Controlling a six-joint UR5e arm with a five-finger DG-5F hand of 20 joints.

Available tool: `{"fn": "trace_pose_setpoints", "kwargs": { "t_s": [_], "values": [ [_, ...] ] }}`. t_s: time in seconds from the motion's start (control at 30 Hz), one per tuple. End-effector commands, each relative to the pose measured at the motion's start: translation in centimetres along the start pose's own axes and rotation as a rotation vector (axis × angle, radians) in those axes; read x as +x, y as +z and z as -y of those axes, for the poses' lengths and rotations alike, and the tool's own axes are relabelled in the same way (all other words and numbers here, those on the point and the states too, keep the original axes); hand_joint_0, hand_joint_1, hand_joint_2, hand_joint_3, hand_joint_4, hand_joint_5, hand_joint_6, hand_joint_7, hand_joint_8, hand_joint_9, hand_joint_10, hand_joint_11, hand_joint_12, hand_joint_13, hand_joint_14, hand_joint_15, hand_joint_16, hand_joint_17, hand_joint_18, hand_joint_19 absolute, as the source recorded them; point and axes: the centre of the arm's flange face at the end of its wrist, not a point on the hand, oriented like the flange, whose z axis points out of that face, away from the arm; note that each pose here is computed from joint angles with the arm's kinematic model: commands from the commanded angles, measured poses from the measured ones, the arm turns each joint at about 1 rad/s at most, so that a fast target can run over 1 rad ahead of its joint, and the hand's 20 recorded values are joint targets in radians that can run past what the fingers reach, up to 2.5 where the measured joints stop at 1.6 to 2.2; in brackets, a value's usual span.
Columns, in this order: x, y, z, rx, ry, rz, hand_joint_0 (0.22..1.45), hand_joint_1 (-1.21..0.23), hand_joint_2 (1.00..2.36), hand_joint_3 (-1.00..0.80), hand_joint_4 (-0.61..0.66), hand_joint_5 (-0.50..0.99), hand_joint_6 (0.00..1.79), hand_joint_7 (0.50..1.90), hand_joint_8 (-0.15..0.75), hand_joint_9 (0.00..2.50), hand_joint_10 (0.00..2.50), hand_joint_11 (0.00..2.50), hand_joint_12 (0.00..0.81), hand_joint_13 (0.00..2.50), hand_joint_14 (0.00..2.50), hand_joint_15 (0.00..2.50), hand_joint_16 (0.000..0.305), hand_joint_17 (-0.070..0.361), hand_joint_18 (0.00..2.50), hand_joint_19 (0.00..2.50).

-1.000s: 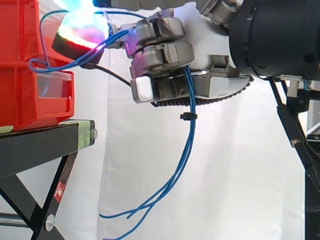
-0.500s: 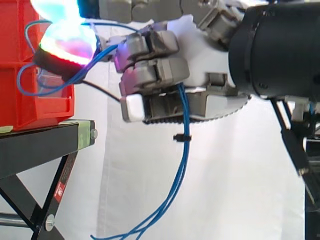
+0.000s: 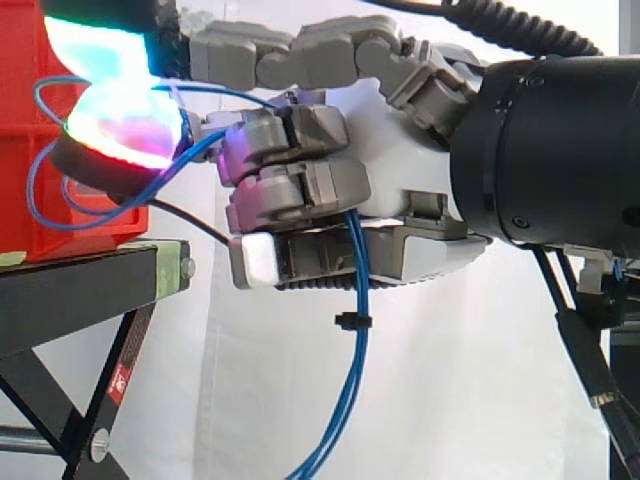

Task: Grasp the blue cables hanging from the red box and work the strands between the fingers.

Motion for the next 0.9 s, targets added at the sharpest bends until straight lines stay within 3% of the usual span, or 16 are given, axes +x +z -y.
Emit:
{"fn": "trace_pose_setpoints", "kwargs": {
  "t_s": [0.0,0.4,0.87],
  "values": [
    [-0.27,-0.15,0.27,0.016,-0.077,-0.002,0.82,-0.65,1.09,0.08,0.39,0.14,1.25,1.15,0.369,1.56,2.5,2.5,0.537,1.76,2.5,1.57,0.198,0.149,2.04,0.79],
    [-0.91,-0.46,0.77,0.052,-0.175,-0.009,0.84,-0.66,1.05,0.09,0.39,0.14,1.25,1.14,0.369,1.56,2.5,2.5,0.537,1.76,2.5,1.57,0.198,0.149,2.04,0.79],
    [-1.02,-0.54,0.86,0.058,-0.189,-0.013,0.84,-0.66,1.05,0.1,0.4,0.14,1.25,1.15,0.369,1.56,2.5,2.5,0.537,1.76,2.5,1.57,0.198,0.149,2.04,0.79]
  ]
}}
